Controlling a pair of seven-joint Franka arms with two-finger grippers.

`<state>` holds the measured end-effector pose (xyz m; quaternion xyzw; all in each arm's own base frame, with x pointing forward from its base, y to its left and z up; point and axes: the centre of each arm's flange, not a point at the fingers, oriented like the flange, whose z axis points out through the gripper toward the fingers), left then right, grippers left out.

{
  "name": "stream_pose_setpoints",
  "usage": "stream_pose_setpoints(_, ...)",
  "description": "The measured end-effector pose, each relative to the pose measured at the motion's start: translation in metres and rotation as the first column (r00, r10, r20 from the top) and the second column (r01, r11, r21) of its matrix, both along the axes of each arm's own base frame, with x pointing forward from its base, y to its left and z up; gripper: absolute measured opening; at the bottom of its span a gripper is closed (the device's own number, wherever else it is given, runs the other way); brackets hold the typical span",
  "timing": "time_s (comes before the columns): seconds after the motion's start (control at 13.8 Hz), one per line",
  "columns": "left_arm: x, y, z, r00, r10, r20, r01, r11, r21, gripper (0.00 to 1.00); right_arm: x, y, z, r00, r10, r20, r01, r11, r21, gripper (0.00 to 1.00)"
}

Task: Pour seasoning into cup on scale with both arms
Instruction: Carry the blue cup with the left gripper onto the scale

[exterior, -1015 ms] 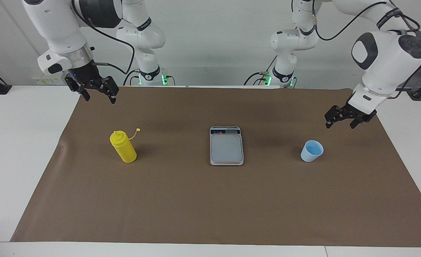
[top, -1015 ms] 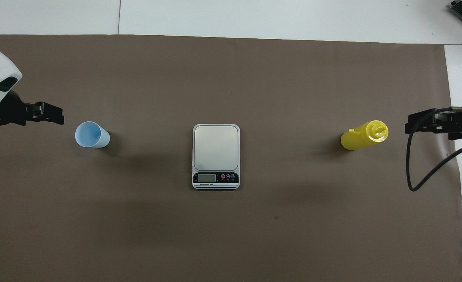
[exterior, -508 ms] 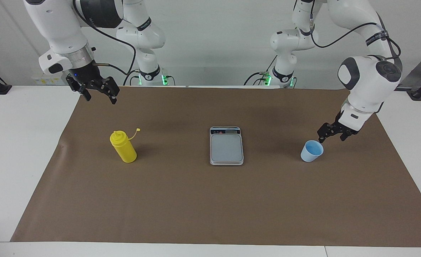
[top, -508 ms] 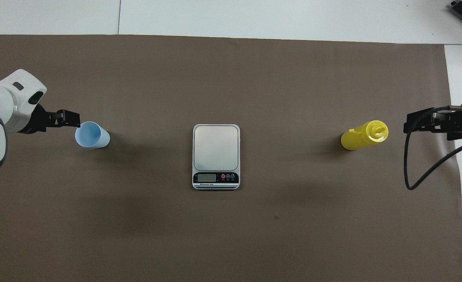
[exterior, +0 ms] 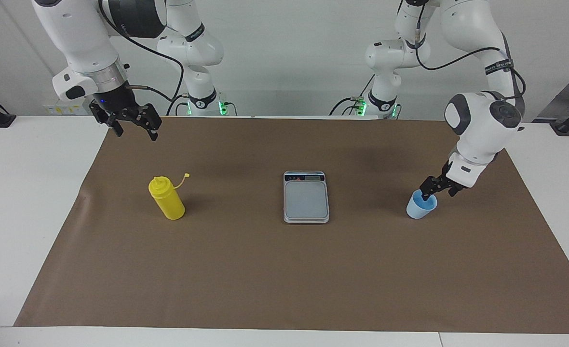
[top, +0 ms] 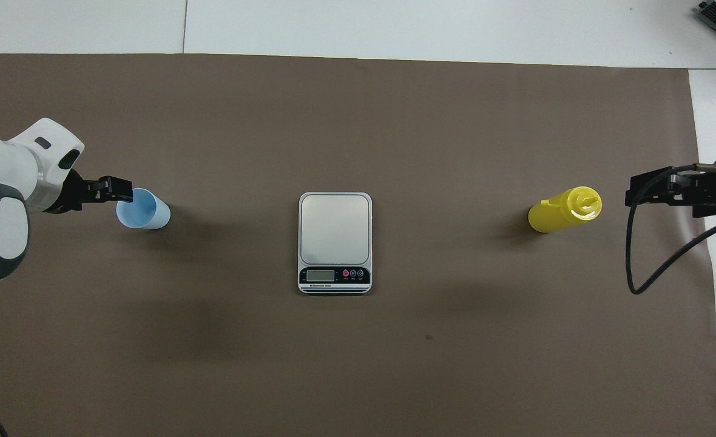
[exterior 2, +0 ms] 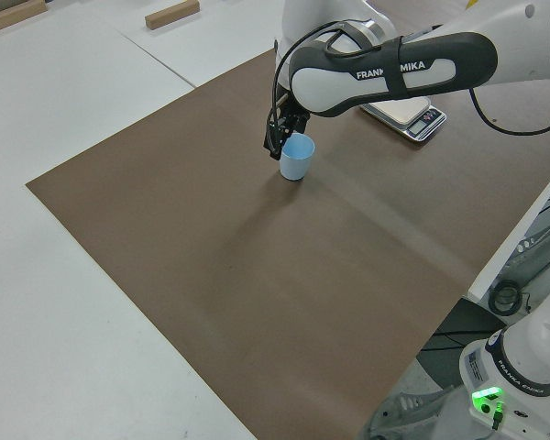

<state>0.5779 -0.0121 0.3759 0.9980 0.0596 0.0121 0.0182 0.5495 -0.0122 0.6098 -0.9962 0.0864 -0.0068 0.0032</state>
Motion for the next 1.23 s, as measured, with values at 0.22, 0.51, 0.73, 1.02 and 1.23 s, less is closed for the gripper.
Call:
stream_pose_setpoints(0.22, 0.000, 0.000, -0.016, 1.000, 0.004, -0.022, -0.004, 1.000, -0.001, 1.00, 0.000, 0.000, -0.001, 1.000, 0.000, -0.003, 0.000, 1.000, 0.000, 1.00)
stream_pose_setpoints(0.51, 0.001, 0.000, -0.028, 0.999, 0.006, -0.036, -0.006, 1.000, -0.003, 1.00, 0.000, 0.000, -0.002, 1.000, 0.000, -0.004, 0.000, 1.000, 0.000, 1.00)
stream_pose_setpoints(0.73, -0.001, -0.001, -0.036, 0.999, 0.010, -0.036, -0.011, 1.000, -0.003, 0.78, 0.000, 0.000, -0.002, 1.000, 0.000, -0.004, 0.000, 1.000, 0.000, 1.00)
stream_pose_setpoints(1.02, -0.002, -0.002, -0.038, 0.999, 0.010, -0.039, -0.010, 1.000, -0.003, 0.29, -0.001, -0.001, -0.002, 1.000, -0.002, -0.004, 0.002, 1.000, 0.000, 1.00)
stream_pose_setpoints(1.23, 0.002, -0.003, -0.029, 0.999, 0.008, -0.036, -0.008, 1.000, -0.004, 0.04, -0.001, -0.002, -0.001, 1.000, -0.004, -0.004, 0.004, 1.000, 0.000, 1.00)
